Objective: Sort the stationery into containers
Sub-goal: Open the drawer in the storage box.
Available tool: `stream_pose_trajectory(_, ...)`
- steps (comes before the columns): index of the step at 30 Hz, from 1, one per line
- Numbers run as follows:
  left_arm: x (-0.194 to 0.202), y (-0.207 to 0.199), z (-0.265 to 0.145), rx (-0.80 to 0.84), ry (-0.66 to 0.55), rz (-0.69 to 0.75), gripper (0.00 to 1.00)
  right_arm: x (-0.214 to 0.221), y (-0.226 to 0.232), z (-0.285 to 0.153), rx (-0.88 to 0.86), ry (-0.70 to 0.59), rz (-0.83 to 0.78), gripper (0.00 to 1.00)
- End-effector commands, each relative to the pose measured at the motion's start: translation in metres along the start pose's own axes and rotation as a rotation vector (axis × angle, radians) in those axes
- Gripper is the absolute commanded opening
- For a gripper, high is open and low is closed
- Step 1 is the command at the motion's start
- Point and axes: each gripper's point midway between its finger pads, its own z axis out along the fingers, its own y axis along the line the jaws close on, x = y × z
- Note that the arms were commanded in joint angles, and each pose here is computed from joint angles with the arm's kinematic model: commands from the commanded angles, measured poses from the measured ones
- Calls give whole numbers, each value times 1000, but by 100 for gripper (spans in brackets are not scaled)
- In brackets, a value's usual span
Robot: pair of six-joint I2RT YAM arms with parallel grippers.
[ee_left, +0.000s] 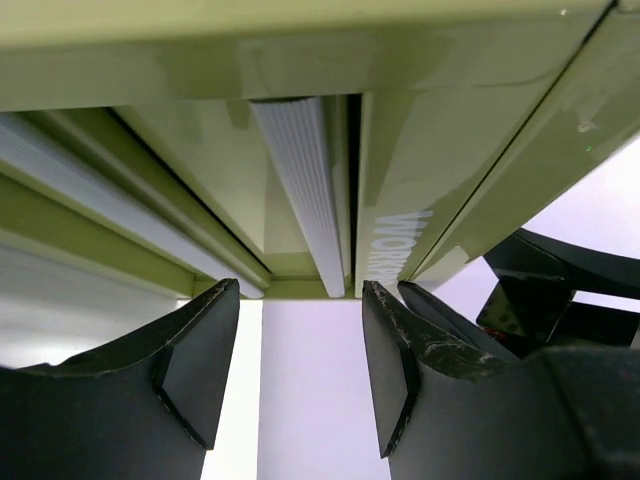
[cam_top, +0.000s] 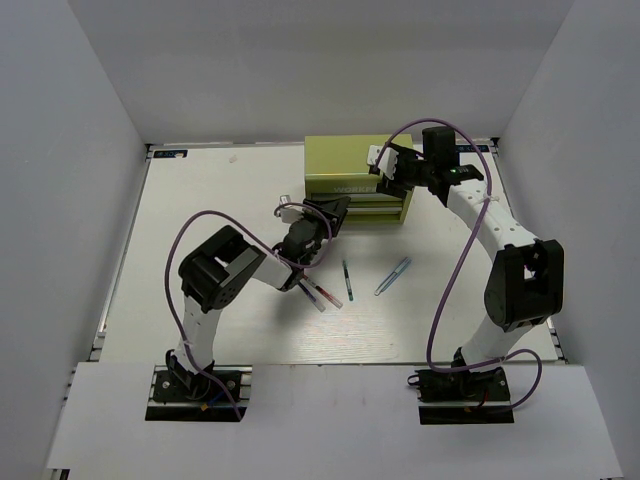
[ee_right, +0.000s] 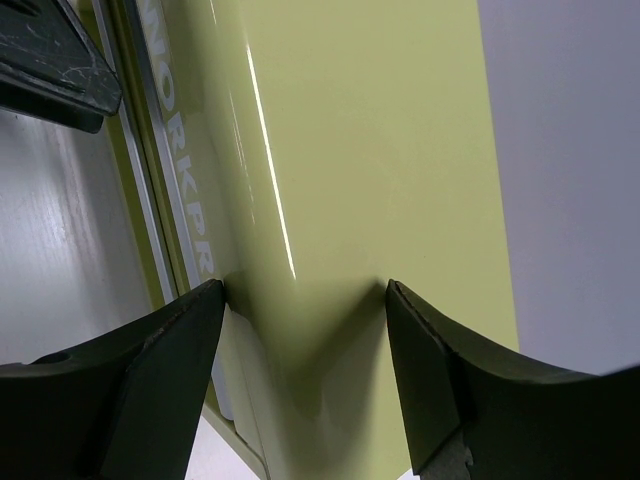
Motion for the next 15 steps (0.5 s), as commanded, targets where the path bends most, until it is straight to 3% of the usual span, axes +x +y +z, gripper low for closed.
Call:
stream_pose_trajectory(1,-1,-20,6,66,-24,-6,63,8,15,-2,-56,33,41,70)
stream_pose_trajectory(15,-3,-8,14,45,-53,9,63,4,13,-7,-41,26,40,70)
